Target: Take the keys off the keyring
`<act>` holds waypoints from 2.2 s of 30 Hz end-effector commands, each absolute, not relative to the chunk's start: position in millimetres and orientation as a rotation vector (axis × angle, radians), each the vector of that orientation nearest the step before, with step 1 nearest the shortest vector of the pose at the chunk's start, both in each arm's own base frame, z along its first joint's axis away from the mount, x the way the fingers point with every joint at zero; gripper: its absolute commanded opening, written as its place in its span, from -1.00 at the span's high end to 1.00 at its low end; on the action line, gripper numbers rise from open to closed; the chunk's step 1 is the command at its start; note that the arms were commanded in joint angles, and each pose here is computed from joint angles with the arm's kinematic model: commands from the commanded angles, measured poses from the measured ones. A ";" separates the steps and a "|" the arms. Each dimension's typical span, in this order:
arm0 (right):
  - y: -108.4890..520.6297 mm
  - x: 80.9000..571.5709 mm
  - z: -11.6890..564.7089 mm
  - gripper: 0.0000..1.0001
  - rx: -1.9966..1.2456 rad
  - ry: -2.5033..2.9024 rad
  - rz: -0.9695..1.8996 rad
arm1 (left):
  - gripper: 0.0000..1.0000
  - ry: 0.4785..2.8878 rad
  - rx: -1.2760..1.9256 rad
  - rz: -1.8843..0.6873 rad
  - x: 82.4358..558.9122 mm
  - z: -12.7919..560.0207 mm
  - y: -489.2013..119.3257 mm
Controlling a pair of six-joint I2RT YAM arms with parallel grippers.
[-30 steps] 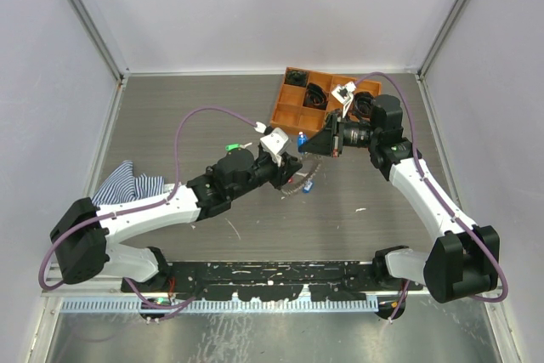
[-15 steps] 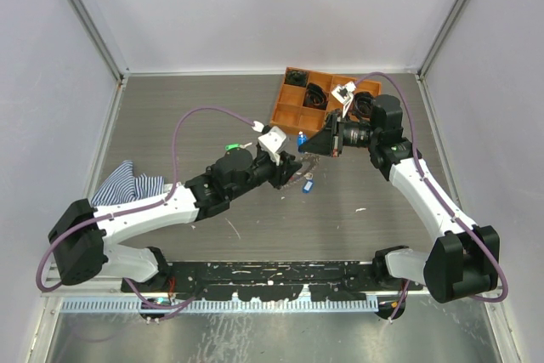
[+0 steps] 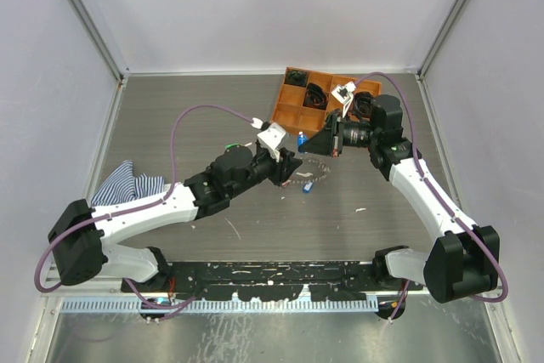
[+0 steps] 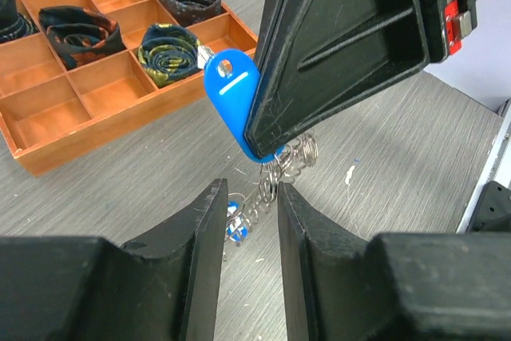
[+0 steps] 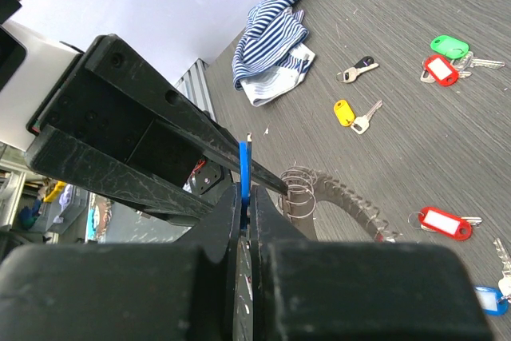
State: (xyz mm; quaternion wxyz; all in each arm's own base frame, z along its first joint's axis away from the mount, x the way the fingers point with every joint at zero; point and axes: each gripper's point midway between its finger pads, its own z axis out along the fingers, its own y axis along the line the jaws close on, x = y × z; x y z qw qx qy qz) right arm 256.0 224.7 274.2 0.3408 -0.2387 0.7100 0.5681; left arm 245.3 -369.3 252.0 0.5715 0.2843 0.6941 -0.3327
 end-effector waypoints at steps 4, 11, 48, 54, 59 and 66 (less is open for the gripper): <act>226.4 250.3 306.8 0.99 -0.708 1.724 1.451 | 0.34 1.553 0.590 -0.800 253.9 292.2 -370.6; 226.5 249.6 307.7 0.99 -0.708 1.723 1.453 | 0.36 1.561 0.595 -0.796 255.2 289.3 -372.6; 201.8 280.1 279.7 0.99 -0.611 1.811 1.225 | 1.00 1.435 0.706 -0.843 237.2 300.0 -359.4; 205.7 276.6 268.4 0.99 -0.638 1.799 1.249 | 1.00 1.424 0.724 -0.877 234.2 301.1 -363.3; 210.1 274.3 267.5 0.99 -0.624 1.788 1.296 | 1.00 1.428 0.719 -0.891 236.7 297.1 -367.3; 192.8 281.5 261.7 0.98 -0.623 1.775 1.194 | 1.00 1.512 0.649 -0.893 247.8 280.1 -353.7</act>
